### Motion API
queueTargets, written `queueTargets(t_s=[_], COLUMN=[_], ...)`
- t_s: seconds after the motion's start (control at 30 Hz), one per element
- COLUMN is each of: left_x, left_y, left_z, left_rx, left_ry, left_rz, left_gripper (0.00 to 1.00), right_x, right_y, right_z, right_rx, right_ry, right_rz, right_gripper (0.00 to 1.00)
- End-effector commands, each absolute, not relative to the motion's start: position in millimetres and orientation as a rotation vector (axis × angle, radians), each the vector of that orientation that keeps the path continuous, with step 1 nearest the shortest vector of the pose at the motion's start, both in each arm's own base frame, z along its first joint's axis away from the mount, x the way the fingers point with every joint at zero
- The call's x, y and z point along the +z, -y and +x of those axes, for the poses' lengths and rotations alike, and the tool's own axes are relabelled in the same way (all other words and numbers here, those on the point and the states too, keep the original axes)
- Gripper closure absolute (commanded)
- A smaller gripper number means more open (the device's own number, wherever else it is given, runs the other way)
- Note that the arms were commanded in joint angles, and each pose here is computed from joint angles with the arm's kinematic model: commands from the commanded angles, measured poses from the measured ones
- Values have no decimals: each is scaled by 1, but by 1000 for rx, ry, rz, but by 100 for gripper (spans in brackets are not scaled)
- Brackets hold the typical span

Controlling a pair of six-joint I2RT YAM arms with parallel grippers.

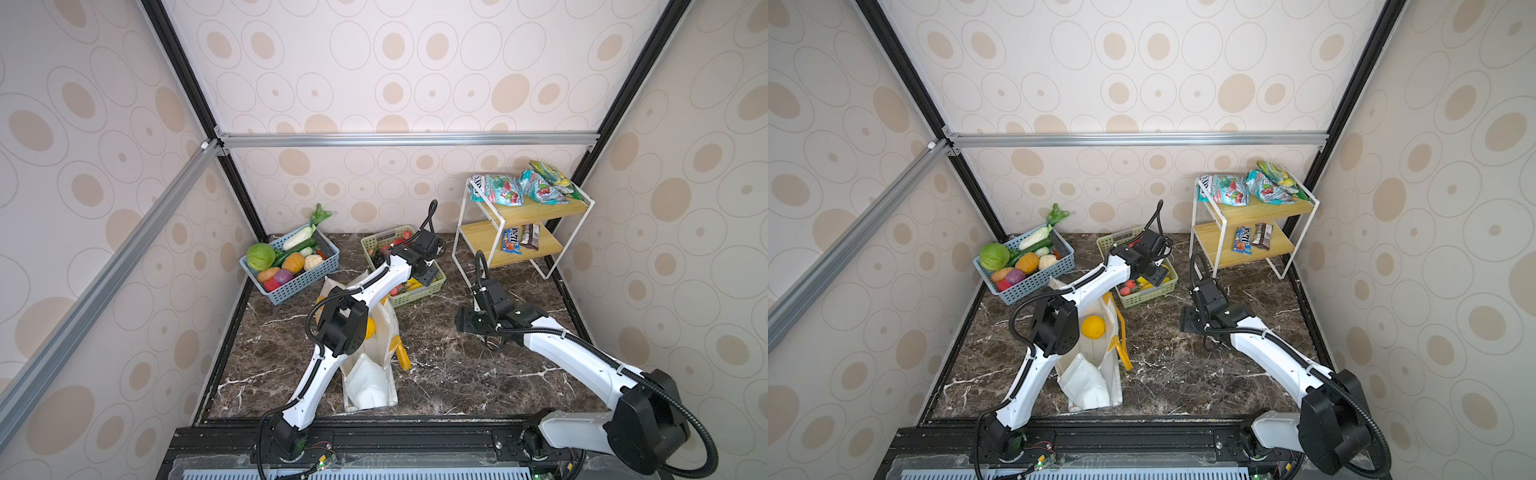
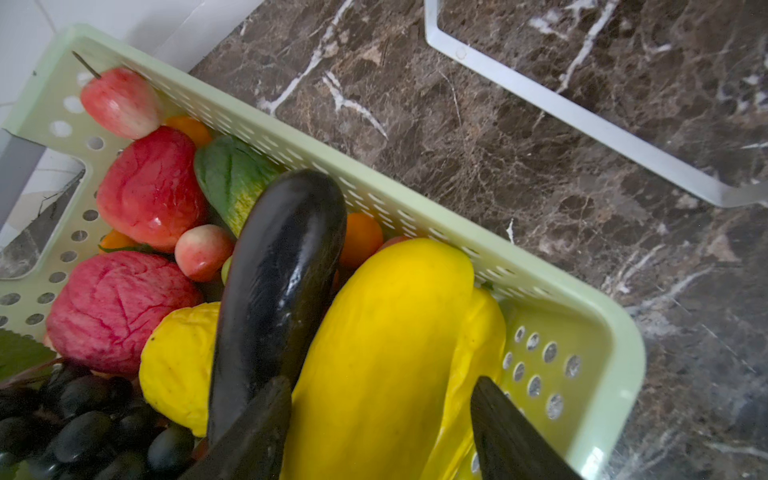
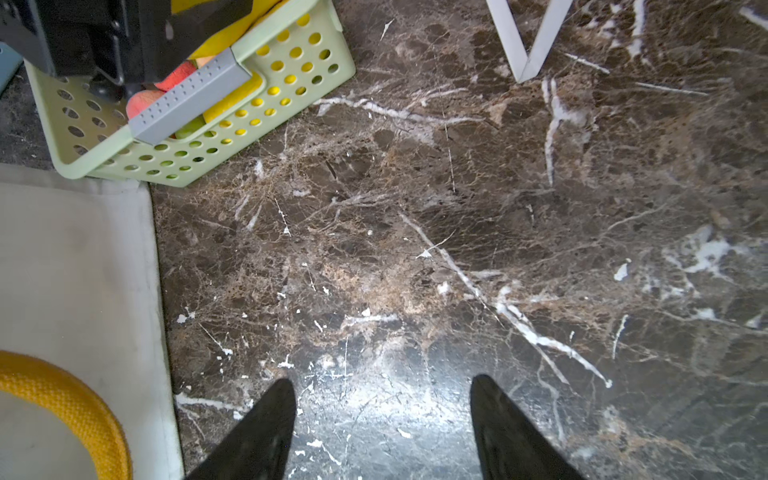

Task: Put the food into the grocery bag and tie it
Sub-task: 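Lower the left gripper onto the long yellow squash and grasp it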

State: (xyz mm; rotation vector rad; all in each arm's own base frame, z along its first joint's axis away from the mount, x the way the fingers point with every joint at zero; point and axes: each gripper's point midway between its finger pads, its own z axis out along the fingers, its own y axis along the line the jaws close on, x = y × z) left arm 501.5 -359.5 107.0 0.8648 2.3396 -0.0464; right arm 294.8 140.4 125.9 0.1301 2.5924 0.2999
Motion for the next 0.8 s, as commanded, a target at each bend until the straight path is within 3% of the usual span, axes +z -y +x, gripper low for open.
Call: queueTargets(t_s=[0.0, 0.5, 0.77], left_x=[113, 97, 98], left_y=[365, 342, 340], left_z=[512, 527, 528], left_rx=[-6, 185, 203], left_ry=[-2282, -2282, -2279], left_rz=[889, 865, 851], left_gripper=[32, 34, 45], right_x=[125, 129, 131], right_y=[-130, -129, -127], right_z=[287, 280, 278], right_rx=[272, 292, 292], right_ry=[-2602, -2596, -2588], right_rz=[182, 196, 194], right_gripper=[30, 30, 30])
